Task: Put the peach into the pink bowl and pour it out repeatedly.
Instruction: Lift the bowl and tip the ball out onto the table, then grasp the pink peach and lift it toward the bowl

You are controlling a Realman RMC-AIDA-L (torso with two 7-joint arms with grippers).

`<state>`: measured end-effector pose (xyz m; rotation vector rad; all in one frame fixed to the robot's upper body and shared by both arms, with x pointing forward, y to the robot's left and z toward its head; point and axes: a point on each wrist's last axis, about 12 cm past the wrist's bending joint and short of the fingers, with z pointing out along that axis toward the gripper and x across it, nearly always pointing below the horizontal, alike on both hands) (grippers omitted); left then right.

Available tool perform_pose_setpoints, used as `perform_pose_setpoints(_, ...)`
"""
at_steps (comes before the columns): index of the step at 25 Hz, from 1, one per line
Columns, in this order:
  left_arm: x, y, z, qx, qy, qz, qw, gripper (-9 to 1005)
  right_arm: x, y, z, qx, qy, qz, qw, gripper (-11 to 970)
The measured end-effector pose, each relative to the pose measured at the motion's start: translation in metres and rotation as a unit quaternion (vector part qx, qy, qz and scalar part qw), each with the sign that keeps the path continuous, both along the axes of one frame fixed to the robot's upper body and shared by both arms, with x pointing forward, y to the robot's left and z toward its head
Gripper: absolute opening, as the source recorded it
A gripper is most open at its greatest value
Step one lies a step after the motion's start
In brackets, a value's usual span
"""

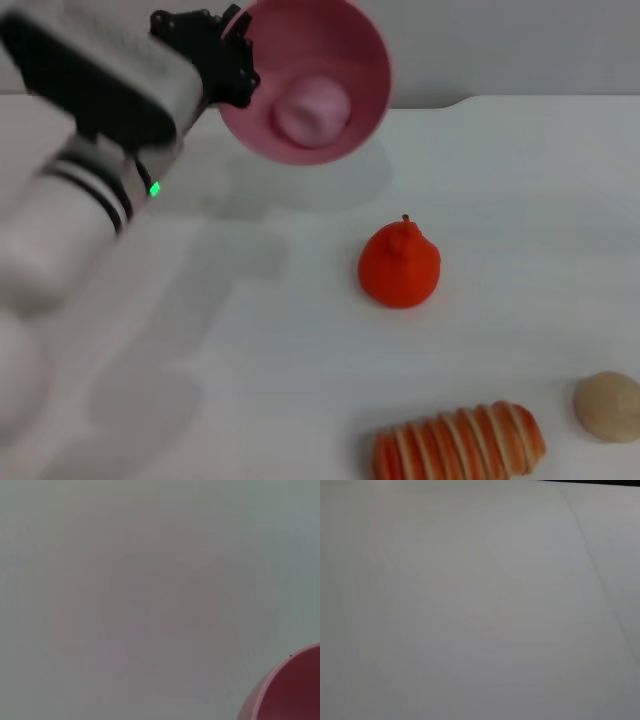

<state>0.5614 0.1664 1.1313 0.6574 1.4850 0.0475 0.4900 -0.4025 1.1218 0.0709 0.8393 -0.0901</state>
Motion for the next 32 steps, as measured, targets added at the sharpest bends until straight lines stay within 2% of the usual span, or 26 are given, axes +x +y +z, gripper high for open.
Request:
perform_pose_setpoints(5, -0.034, -0.009, -0.022, 0.006, -0.094, 0.013, 0.995, 46, -0.001, -0.001, -0.002, 0.004, 0.003, -0.002, 1.0, 584)
perform_pose_setpoints(8, -0.047, -0.01, -0.031, 0.009, -0.125, 0.018, 0.992, 46, -0.001, -0.001, -0.002, 0.004, 0.004, -0.002, 1.0, 584)
perform_pose_setpoints(13, -0.056, -0.01, -0.035, 0.006, -0.134, 0.02, 0.991, 45, -0.001, 0.0, -0.002, 0.001, 0.004, 0.003, 1.0, 584)
perform_pose_setpoints(19, -0.058, -0.012, -0.033, -0.002, -0.134, 0.017, 0.991, 45, -0.001, 0.002, -0.003, 0.005, 0.006, 0.009, 1.0, 584)
perform_pose_setpoints(23, -0.049, -0.016, -0.022, -0.017, -0.108, 0.012, 0.994, 45, -0.001, 0.003, -0.006, 0.01, 0.015, 0.021, 1.0, 584)
perform_pose_setpoints(27, -0.021, -0.012, 0.0, -0.03, -0.025, 0.001, 0.999, 46, 0.003, 0.012, -0.009, -0.01, 0.033, 0.055, 0.998, 584)
perform_pose_setpoints(30, 0.004, -0.005, 0.02, -0.057, 0.063, -0.023, 0.996, 46, 0.007, 0.02, -0.007, -0.001, 0.045, 0.121, 0.992, 584)
perform_pose_setpoints(32, 0.02, 0.005, 0.035, -0.083, 0.12, -0.038, 0.989, 46, 0.009, 0.025, 0.0, 0.012, 0.054, 0.199, 0.978, 584)
